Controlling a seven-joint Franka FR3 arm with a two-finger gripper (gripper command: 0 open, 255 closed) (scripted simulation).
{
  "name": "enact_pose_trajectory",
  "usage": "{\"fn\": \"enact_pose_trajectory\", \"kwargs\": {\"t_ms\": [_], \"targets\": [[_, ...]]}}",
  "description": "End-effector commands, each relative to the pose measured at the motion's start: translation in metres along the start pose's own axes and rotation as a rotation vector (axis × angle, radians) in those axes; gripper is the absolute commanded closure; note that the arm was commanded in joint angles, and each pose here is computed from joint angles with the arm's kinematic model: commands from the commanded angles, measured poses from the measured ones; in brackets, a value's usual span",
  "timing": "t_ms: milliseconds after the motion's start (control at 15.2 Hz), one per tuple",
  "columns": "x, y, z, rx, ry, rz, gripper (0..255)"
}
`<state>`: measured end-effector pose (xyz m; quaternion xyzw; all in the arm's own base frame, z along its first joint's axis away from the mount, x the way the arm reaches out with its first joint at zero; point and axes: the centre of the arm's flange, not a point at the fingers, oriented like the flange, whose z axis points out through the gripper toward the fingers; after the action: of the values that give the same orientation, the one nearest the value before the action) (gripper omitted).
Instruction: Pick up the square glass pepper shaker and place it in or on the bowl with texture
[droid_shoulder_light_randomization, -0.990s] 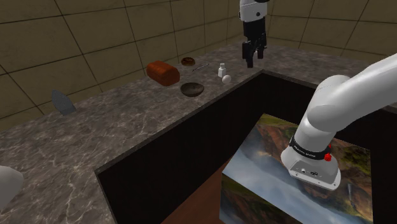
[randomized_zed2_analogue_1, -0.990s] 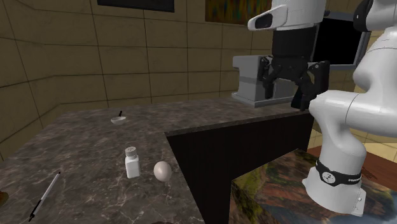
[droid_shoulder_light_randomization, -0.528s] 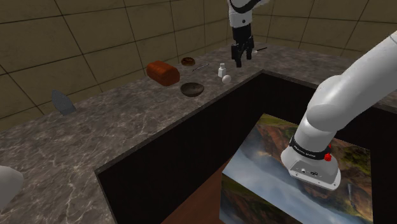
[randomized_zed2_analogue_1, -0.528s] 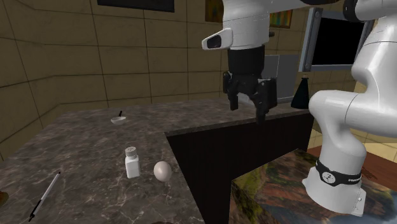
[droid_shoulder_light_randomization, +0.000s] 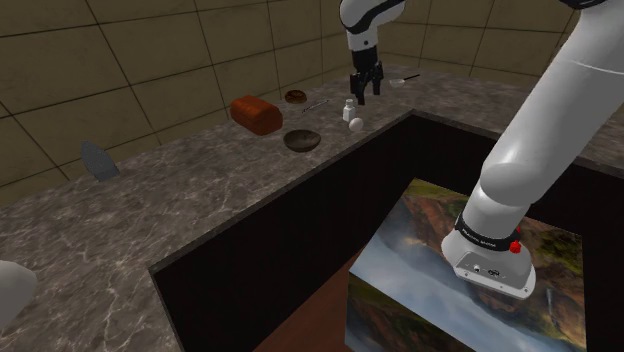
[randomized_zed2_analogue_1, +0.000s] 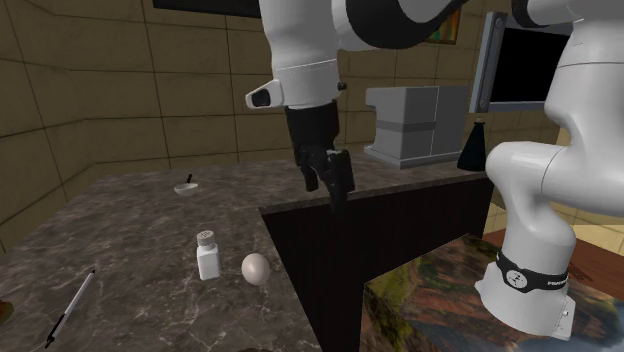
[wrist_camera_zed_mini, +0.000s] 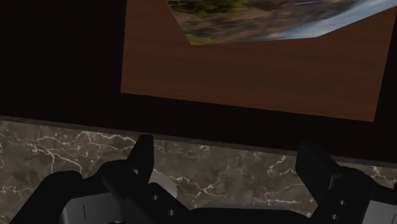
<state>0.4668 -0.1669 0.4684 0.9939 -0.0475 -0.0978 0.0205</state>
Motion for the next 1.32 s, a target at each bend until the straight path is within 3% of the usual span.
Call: {"fn": "enact_pose_trajectory", "kwargs": {"t_ms": [0, 1254], "targets": [[0.022, 0.015, 0.003, 0.004, -0.002, 0.004, 0], [0.231, 0.151, 0.063, 0.048, -0.027, 0.043, 0]]}}
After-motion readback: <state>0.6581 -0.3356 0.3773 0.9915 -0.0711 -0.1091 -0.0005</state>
